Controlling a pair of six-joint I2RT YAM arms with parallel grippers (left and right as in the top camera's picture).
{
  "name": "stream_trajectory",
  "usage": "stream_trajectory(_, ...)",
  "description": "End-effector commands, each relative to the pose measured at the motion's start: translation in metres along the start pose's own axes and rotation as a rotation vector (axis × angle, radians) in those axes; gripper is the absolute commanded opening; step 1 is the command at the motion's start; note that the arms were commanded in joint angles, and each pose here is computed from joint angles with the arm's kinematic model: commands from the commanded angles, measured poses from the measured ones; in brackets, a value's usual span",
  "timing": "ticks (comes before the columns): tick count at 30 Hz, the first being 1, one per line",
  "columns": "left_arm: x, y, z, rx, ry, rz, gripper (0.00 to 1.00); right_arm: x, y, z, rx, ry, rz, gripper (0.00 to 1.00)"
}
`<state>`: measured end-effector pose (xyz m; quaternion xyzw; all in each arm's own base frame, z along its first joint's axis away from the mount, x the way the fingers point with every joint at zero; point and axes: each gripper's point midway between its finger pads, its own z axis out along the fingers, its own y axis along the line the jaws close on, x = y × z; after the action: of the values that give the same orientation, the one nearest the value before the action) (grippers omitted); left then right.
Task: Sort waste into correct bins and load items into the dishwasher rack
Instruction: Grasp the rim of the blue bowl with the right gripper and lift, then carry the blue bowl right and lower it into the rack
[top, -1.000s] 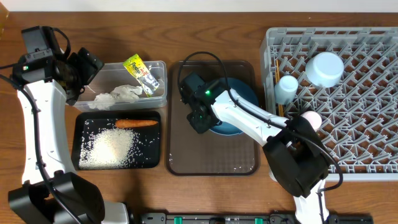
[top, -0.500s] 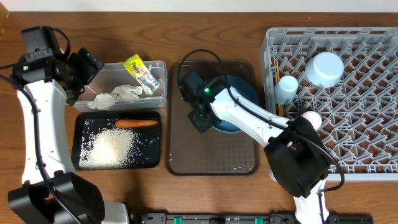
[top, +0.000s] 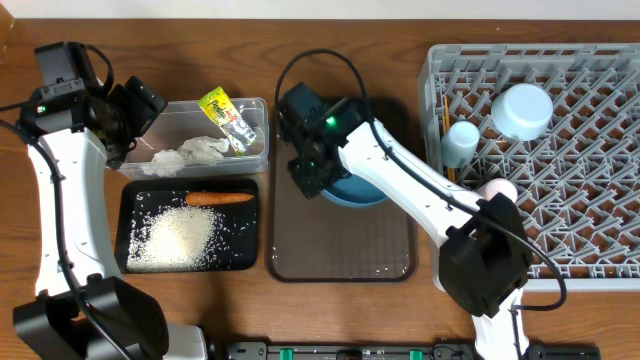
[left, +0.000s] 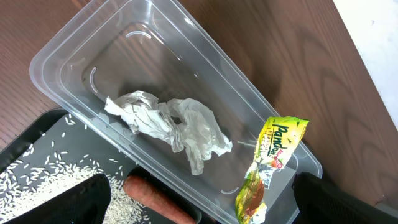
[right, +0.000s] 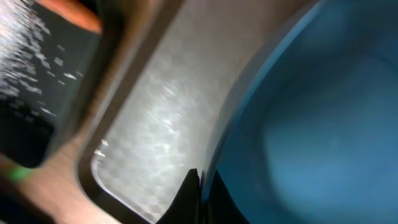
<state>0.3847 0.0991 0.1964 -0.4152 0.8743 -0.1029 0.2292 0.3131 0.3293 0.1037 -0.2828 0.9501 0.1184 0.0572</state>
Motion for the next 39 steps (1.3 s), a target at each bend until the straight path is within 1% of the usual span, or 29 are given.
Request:
stream_trajectory(1,-0.002,0.002,-0.006,-0.005,-0.019,0.016,0.96,-0.01,0.013,-0.009,-0.098,-0.015,0.022,0.01)
stream_trajectory(6,-0.002,0.002,-0.006,-0.005,-0.019,0.016,0.96,-0.015,0.027,-0.025,-0.233,-0.02,-0.005,0.01)
stream_trajectory(10,-0.002,0.002,-0.006,-0.005,-0.019,0.016,0.96,-0.018,0.021,-0.044,-0.26,-0.018,0.027,0.01)
stream_trajectory(12,-0.002,0.002,-0.006,-0.005,-0.019,0.015,0.96,-0.022,0.015,-0.061,-0.267,-0.042,0.043,0.01)
stream_trajectory(17,-0.002,0.002,-0.006,-0.005,-0.019,0.016,0.96,-0.03,-0.005,-0.121,-0.268,-0.157,0.114,0.01)
stream_trajectory(21,-0.002,0.002,-0.006,-0.005,-0.019,0.016,0.96,-0.023,-0.031,-0.19,-0.255,-0.312,0.167,0.01)
stream_trajectory(26,-0.002,0.002,-0.006,-0.005,-0.019,0.016,0.96,0.017,-0.068,-0.284,-0.205,-0.518,0.258,0.01)
stream_trajectory(29,-0.002,0.002,-0.006,-0.005,-0.019,0.016,0.96,0.055,-0.095,-0.346,-0.144,-0.692,0.332,0.01)
stream_trajectory(31,-0.002,0.002,-0.006,-0.005,-0.019,0.015,0.96,0.077,-0.107,-0.38,-0.117,-0.802,0.35,0.01)
stream_trajectory(35,-0.002,0.002,-0.006,-0.005,-0.019,0.016,0.96,0.122,-0.133,-0.426,-0.082,-0.964,0.467,0.01)
stream_trajectory(37,-0.002,0.002,-0.006,-0.005,-0.019,0.016,0.96,0.141,-0.147,-0.437,-0.07,-1.014,0.541,0.01)
stream_trajectory(39,-0.002,0.002,-0.006,-0.005,-0.019,0.016,0.96,0.153,-0.155,-0.445,-0.085,-1.051,0.558,0.01)
